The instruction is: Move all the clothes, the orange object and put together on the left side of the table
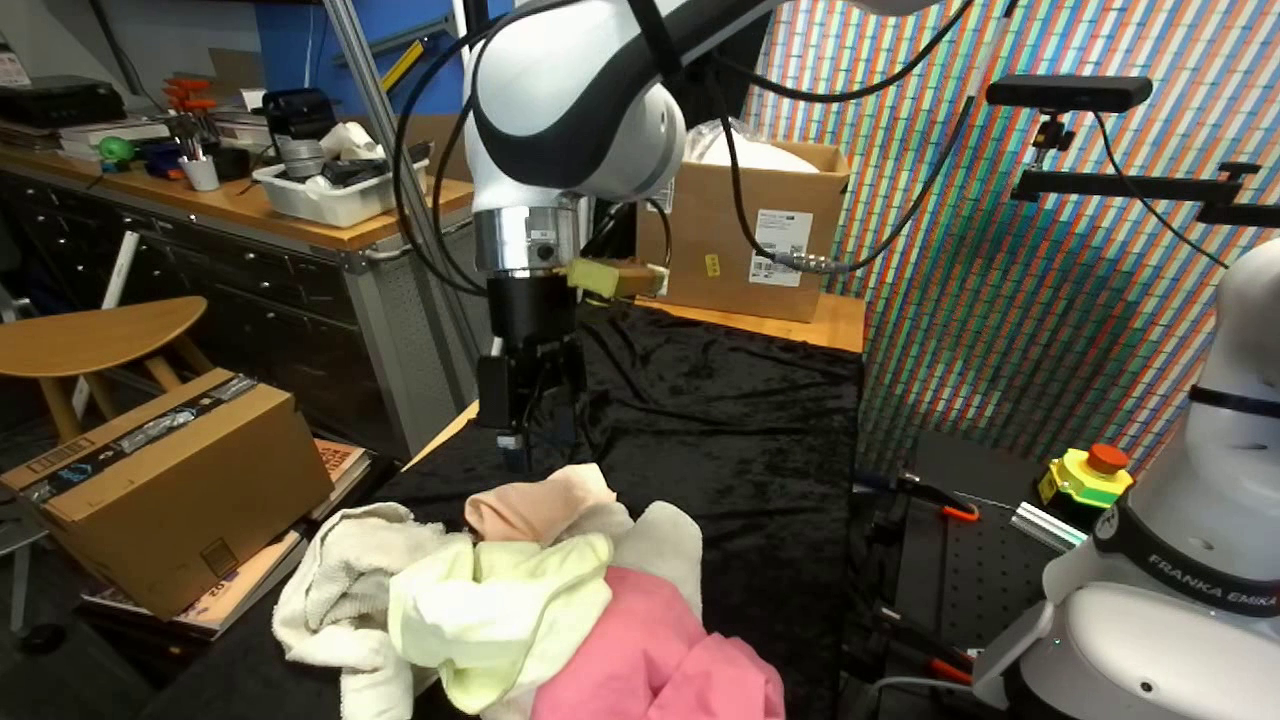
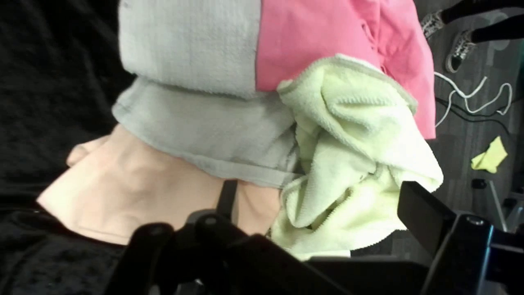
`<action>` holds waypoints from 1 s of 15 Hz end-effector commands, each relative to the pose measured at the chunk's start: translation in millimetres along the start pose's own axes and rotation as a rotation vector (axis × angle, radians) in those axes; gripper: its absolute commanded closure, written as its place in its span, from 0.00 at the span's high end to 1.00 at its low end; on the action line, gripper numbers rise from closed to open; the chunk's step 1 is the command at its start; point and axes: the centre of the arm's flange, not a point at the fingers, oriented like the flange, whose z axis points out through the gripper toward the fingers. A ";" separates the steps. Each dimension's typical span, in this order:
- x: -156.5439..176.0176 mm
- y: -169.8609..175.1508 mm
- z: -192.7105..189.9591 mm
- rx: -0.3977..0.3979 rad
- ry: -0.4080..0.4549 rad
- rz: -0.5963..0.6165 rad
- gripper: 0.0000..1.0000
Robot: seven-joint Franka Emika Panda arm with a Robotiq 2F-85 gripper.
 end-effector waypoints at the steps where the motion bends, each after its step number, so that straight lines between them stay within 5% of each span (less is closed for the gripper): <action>1: -29.3 5.9 -52.1 -0.053 -0.067 0.023 1.00; 9: -126.1 36.7 -154.9 -0.028 0.069 0.094 1.00; 15: -204.9 71.2 -174.1 0.003 0.180 0.150 1.00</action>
